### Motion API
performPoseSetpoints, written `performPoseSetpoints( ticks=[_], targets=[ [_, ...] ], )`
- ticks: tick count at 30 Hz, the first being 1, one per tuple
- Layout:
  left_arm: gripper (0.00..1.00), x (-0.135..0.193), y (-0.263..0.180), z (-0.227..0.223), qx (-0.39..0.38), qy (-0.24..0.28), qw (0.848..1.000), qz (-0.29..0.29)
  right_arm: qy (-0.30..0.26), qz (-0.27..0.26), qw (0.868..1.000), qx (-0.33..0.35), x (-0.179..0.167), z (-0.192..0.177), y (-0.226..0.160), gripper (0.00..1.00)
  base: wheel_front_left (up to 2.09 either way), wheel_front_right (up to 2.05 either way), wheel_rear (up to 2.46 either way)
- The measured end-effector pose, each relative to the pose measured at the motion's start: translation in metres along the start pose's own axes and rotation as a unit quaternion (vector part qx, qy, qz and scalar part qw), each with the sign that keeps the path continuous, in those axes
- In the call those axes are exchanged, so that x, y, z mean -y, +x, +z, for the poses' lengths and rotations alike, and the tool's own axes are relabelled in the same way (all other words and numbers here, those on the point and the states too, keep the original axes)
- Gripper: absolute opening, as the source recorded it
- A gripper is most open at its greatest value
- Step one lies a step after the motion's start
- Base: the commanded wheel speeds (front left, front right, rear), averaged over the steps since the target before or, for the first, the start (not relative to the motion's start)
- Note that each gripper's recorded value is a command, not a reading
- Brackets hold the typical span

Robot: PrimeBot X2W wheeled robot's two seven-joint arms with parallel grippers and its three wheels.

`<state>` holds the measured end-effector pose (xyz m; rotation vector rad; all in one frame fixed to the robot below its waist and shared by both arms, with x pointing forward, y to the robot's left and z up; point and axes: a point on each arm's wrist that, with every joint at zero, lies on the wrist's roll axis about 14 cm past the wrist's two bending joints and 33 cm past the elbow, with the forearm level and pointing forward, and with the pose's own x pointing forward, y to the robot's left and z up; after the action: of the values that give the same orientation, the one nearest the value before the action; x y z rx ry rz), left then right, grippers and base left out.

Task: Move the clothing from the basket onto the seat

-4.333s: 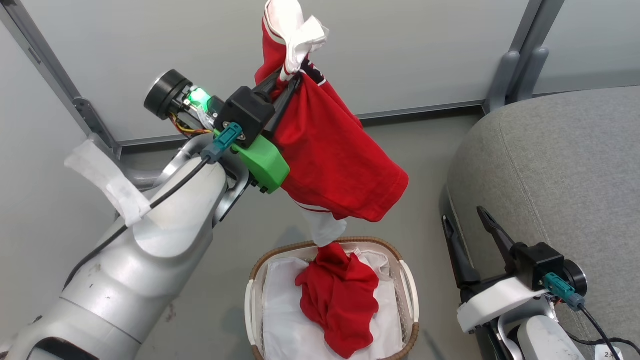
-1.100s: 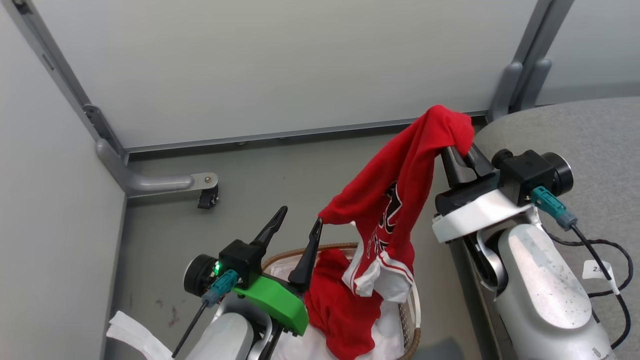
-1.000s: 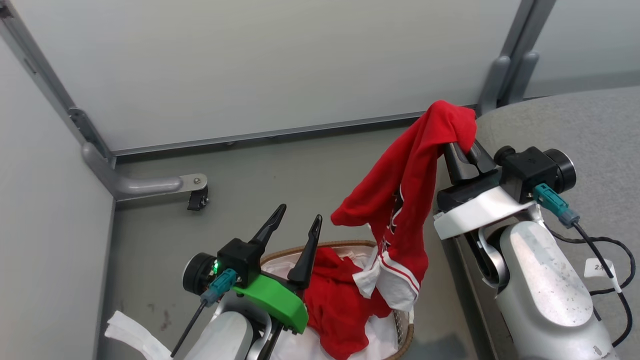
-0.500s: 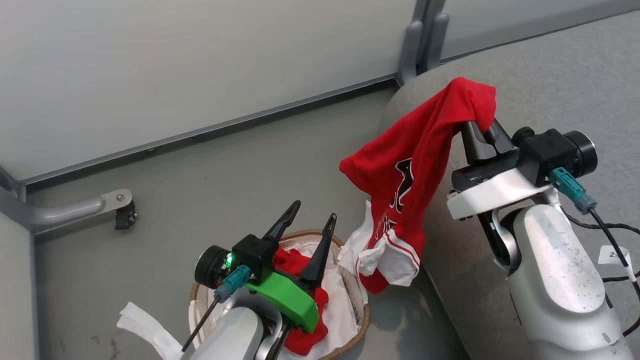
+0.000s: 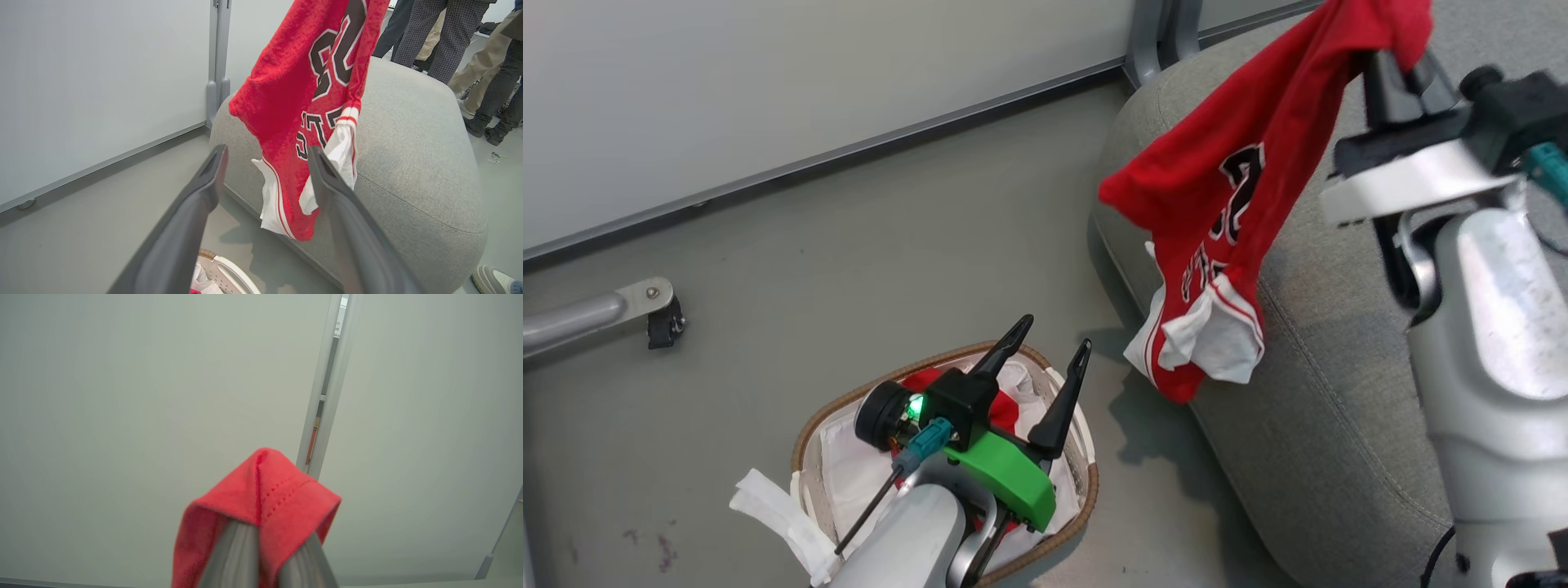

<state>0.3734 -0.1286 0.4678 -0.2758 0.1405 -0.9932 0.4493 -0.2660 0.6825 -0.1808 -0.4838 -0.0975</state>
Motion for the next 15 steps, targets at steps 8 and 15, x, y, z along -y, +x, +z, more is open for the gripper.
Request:
performPoseSetpoints(
  ticks=[8, 15],
  targets=[
    [1.00, -0.016, 0.000, -0.003, 0.001, -0.006, 1.000, 0.014, -0.082, -0.037, 0.993, 0.071, 0.059, 0.053, 0.066, 0.00, 0.00, 0.00, 0.00],
    [1.00, -0.038, 0.000, -0.006, 0.006, -0.008, 1.000, 0.029, -0.142, -0.077, 0.978, 0.134, 0.104, 0.111, 0.118, 0.00, 0.00, 0.00, 0.00]
  ],
)
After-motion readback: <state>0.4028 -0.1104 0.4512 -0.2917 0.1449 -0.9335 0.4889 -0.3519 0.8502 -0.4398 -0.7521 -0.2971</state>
